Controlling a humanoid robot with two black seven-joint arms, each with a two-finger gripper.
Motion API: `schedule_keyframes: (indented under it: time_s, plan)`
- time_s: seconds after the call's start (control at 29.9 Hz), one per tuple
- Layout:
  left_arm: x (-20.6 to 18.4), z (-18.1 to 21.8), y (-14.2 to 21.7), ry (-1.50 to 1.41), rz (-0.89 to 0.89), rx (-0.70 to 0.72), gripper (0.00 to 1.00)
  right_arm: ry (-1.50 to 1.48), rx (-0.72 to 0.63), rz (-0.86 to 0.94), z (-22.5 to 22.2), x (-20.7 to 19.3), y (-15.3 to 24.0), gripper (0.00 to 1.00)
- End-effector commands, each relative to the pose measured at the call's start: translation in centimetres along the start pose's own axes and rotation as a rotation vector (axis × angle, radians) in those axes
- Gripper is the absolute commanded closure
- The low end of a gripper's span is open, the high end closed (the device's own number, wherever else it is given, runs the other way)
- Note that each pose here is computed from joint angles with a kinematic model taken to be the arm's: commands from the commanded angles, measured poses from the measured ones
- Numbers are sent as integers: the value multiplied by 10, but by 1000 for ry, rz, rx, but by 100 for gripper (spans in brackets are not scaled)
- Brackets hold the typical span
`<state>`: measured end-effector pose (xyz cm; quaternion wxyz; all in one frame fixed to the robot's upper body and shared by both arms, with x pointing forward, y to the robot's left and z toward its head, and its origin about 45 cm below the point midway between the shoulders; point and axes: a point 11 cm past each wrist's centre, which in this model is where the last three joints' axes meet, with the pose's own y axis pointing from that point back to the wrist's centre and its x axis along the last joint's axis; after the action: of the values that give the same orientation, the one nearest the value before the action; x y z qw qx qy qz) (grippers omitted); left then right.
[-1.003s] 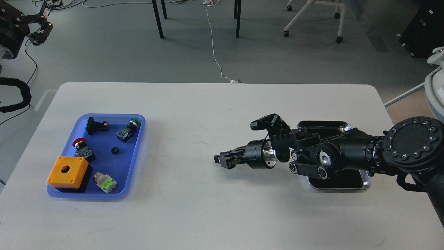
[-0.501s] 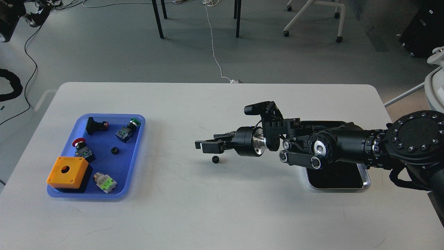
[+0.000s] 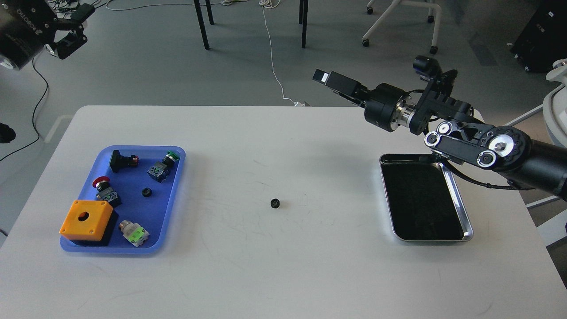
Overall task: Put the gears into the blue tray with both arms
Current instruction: 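Release the black piece on the table and raise the right arm, then reach the left gripper toward the black piece on the table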
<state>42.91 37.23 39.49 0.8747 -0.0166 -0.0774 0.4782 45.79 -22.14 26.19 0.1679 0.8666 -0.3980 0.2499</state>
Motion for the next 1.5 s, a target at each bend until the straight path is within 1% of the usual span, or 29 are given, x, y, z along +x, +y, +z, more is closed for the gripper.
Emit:
schedule_keyframes:
  time_s: [0.0, 0.1, 0.2, 0.27, 0.33, 0.5, 0.64, 0.74, 0.8, 0.87, 0.97, 1.07, 1.14, 1.2, 1.34, 1.47]
  plan:
    - [-51, 3, -22, -160, -129, 9, 2, -205, 5, 155, 16, 38, 37, 2]
    - [-100, 5, -37, -354, -222, -17, 2, -359, 5, 229, 31, 61, 74, 2]
    - [-144, -6, -51, -516, -338, -41, 2, -459, 8, 310, 42, 76, 95, 2]
    - [-165, -18, -58, -604, -398, -45, 3, -548, 3, 380, 54, 82, 111, 2]
    - [-187, -30, -65, -708, -463, -53, 4, -619, 7, 461, 62, 98, 132, 2]
    - [-234, -68, -70, -999, -633, -49, 6, -814, 59, 595, 77, 128, 177, 2]
    - [-264, -115, -59, -1212, -793, -18, 17, -902, 53, 626, 99, 121, 198, 2]
    - [-284, -140, -53, -1318, -849, -55, 26, -949, 39, 611, 110, 105, 205, 2]
    - [-290, -160, -49, -1376, -886, -49, 30, -1013, 47, 634, 118, 96, 210, 2]
    - [-290, -178, -47, -1438, -922, -25, 32, -1074, 65, 658, 122, 90, 212, 2]
    - [-279, -199, -45, -1515, -942, 22, 40, -1131, 77, 654, 126, 77, 208, 2]
    - [-271, -213, -41, -1504, -938, 69, 49, -1146, 83, 642, 124, 73, 204, 2]
    - [-272, -225, -42, -1493, -943, 101, 52, -1153, 89, 632, 122, 71, 201, 2]
    - [-277, -235, -40, -1474, -947, 114, 53, -1156, 107, 634, 119, 74, 199, 2]
    - [-292, -242, -36, -1440, -958, 100, 53, -1152, 122, 647, 117, 79, 200, 2]
    - [-293, -247, -33, -1431, -961, 114, 52, -1151, 117, 651, 118, 79, 203, 2]
